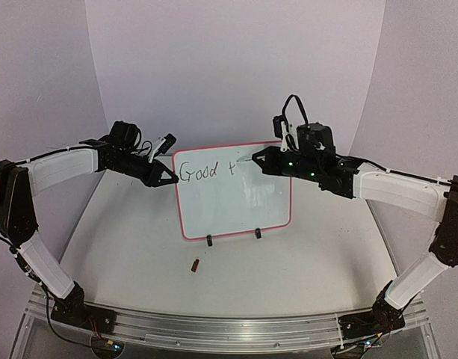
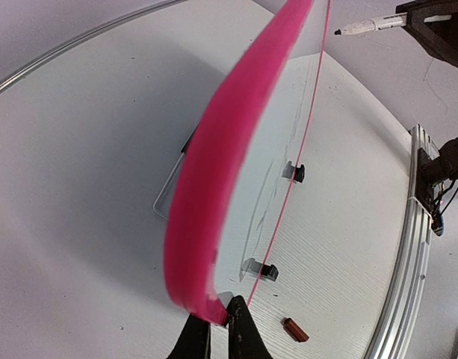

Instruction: Write a sentence on the whiteboard

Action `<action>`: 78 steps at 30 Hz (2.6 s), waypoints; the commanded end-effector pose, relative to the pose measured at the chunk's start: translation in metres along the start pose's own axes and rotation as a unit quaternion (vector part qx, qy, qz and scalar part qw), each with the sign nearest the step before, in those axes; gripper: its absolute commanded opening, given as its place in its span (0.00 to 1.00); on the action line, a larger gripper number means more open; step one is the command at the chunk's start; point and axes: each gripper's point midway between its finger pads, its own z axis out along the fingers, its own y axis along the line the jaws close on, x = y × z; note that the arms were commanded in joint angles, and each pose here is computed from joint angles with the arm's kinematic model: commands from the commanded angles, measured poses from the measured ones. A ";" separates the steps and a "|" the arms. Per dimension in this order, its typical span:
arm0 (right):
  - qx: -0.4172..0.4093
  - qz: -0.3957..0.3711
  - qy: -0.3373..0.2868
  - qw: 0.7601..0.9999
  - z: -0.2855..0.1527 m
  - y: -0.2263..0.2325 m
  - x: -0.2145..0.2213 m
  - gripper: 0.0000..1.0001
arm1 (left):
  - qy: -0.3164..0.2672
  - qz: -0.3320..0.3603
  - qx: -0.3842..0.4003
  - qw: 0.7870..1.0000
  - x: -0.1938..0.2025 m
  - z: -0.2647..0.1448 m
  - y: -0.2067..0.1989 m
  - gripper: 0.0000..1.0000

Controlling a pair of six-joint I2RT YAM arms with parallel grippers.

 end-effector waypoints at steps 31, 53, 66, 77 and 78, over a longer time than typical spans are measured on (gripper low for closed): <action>-0.003 0.033 0.040 0.999 0.018 -0.019 0.034 0.00 | 0.018 0.012 -0.030 0.999 0.004 0.006 0.014 0.00; -0.009 0.041 -0.022 0.999 0.006 -0.009 -0.002 0.00 | 0.017 0.012 -0.030 0.999 0.003 0.005 0.013 0.00; 0.014 0.041 -0.042 0.998 -0.006 -0.018 -0.006 0.00 | 0.018 0.012 -0.029 0.999 0.004 0.005 0.013 0.00; 0.004 0.049 -0.006 0.999 0.004 -0.019 0.015 0.00 | 0.018 0.013 -0.030 0.999 0.004 0.005 0.013 0.00; 0.005 0.050 -0.003 0.999 0.004 -0.021 0.017 0.00 | 0.018 0.013 -0.029 0.999 0.004 0.005 0.013 0.00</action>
